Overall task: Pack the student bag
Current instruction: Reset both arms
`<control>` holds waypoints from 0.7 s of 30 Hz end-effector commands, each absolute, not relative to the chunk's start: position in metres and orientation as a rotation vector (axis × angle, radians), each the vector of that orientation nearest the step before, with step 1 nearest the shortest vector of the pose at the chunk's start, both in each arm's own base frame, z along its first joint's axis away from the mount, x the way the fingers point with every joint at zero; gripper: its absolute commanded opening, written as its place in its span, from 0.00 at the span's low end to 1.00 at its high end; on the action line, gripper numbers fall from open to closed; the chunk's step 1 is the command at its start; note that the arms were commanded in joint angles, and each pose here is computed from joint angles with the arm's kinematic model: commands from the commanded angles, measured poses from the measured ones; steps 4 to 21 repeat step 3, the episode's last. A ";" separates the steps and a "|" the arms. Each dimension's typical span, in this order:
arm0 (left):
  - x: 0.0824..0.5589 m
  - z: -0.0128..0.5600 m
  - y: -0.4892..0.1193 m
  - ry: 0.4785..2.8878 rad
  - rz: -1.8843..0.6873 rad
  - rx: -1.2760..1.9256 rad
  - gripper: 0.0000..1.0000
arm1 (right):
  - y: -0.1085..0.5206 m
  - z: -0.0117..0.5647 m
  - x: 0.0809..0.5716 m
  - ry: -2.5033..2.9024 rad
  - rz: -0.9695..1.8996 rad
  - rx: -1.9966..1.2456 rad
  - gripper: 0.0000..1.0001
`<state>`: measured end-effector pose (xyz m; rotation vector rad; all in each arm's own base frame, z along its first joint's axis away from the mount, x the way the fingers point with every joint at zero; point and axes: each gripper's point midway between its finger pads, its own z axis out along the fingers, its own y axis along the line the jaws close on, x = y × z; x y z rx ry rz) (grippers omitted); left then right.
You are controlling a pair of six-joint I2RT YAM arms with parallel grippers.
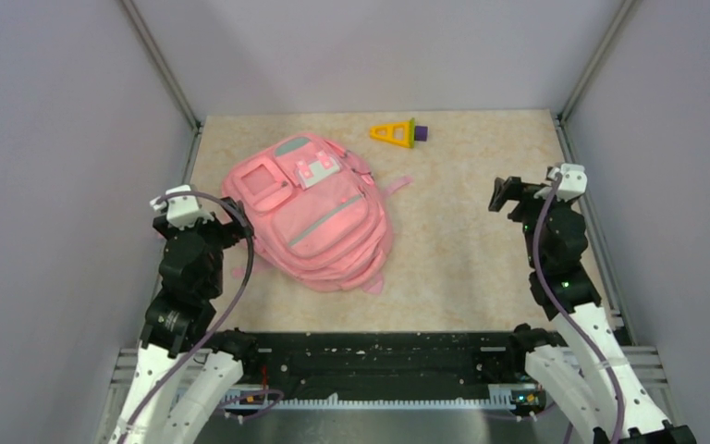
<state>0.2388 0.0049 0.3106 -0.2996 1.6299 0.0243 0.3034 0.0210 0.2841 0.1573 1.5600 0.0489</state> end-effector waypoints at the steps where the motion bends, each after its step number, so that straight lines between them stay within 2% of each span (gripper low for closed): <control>1: 0.242 0.314 0.010 1.616 0.061 -0.309 0.98 | 0.019 0.301 0.303 1.497 0.042 0.161 0.96; 21: 0.242 0.313 0.011 1.618 0.066 -0.310 0.98 | 0.019 0.302 0.303 1.496 0.042 0.160 0.97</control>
